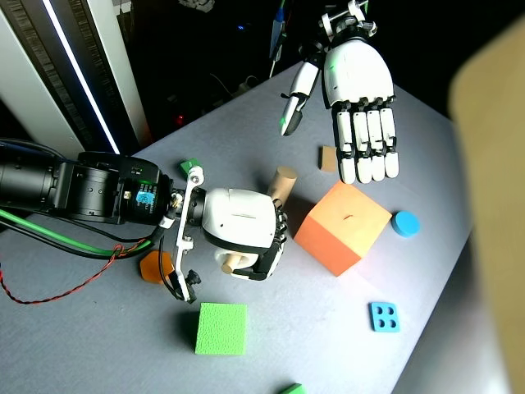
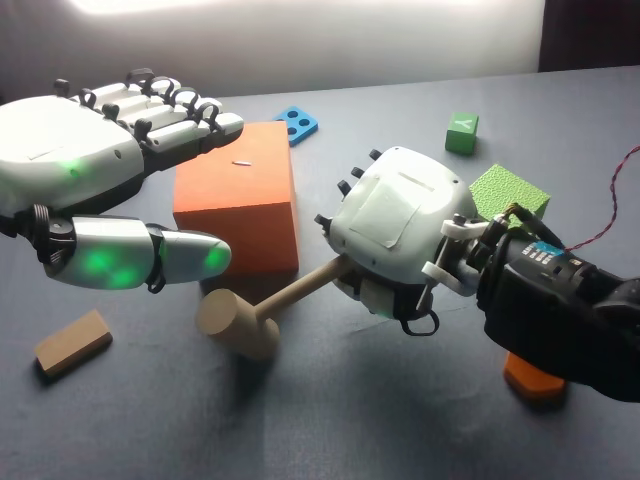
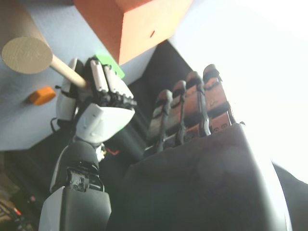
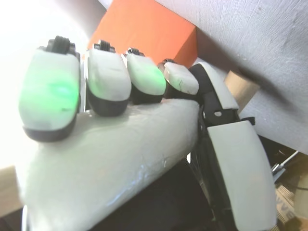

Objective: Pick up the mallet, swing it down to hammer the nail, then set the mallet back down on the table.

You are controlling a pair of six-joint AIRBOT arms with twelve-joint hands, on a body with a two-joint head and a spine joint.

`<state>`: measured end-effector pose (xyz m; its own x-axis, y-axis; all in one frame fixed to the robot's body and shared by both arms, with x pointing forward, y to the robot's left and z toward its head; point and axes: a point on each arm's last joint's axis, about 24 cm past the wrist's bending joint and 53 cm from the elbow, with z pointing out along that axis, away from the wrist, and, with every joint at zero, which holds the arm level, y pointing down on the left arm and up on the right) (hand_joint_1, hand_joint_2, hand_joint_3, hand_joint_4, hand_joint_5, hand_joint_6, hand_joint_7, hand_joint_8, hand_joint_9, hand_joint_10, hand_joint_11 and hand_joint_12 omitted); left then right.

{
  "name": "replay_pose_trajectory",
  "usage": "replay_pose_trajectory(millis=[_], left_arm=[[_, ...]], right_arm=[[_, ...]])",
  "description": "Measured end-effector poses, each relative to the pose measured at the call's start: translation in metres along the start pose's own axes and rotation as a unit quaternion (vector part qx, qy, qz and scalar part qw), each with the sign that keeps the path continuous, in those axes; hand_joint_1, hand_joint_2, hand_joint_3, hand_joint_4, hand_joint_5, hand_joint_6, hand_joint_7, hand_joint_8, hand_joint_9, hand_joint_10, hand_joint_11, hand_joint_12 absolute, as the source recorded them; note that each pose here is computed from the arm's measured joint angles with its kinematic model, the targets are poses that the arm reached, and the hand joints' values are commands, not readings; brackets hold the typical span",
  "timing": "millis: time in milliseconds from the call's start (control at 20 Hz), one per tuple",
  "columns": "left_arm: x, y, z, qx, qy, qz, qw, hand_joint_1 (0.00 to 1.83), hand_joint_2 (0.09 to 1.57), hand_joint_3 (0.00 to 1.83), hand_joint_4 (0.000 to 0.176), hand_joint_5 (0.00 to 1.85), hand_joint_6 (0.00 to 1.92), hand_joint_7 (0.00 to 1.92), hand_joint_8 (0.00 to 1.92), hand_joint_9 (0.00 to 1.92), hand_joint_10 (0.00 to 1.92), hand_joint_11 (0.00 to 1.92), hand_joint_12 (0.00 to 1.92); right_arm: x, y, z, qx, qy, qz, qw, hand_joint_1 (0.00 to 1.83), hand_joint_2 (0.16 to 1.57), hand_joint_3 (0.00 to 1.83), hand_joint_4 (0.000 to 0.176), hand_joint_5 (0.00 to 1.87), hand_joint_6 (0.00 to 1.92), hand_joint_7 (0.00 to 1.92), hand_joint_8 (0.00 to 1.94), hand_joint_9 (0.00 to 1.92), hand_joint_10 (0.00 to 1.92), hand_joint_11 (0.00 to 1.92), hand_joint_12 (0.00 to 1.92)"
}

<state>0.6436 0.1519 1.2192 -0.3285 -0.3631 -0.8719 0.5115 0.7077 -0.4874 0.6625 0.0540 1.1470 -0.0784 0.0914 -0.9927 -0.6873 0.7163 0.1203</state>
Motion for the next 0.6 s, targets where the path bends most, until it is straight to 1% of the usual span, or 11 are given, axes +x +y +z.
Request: replay_pose_trajectory(millis=[300,400,600], left_arm=[[0.001,0.0007,0.0,-0.002,0.002,0.0,1.0,0.0,1.19,0.0,0.0,0.02,0.0,0.0,0.0,0.0,0.0,0.0,0.0],[0.0005,0.0005,0.0003,-0.002,0.002,0.0,1.0,0.0,1.2,0.0,0.0,0.01,0.0,0.0,0.0,0.0,0.0,0.0,0.0],[0.0014,0.0015,0.0005,-0.004,0.005,-0.001,1.0,0.0,1.2,0.0,0.0,0.01,0.0,0.0,0.0,0.0,0.0,0.0,0.0]], right_arm=[[-0.0005,-0.0003,0.0,0.001,-0.001,0.0,1.0,0.71,1.5,0.0,0.176,1.17,1.92,1.45,1.94,1.59,1.92,1.71,1.92],[0.0011,-0.0029,0.0002,0.006,0.003,0.01,0.9999,0.71,1.5,0.0,0.176,1.17,1.92,1.46,1.94,1.59,1.92,1.72,1.92],[0.0015,-0.0033,0.0,0.007,0.004,0.008,0.9999,0.65,1.52,0.0,0.176,1.18,1.92,1.46,1.94,1.6,1.92,1.73,1.92]])
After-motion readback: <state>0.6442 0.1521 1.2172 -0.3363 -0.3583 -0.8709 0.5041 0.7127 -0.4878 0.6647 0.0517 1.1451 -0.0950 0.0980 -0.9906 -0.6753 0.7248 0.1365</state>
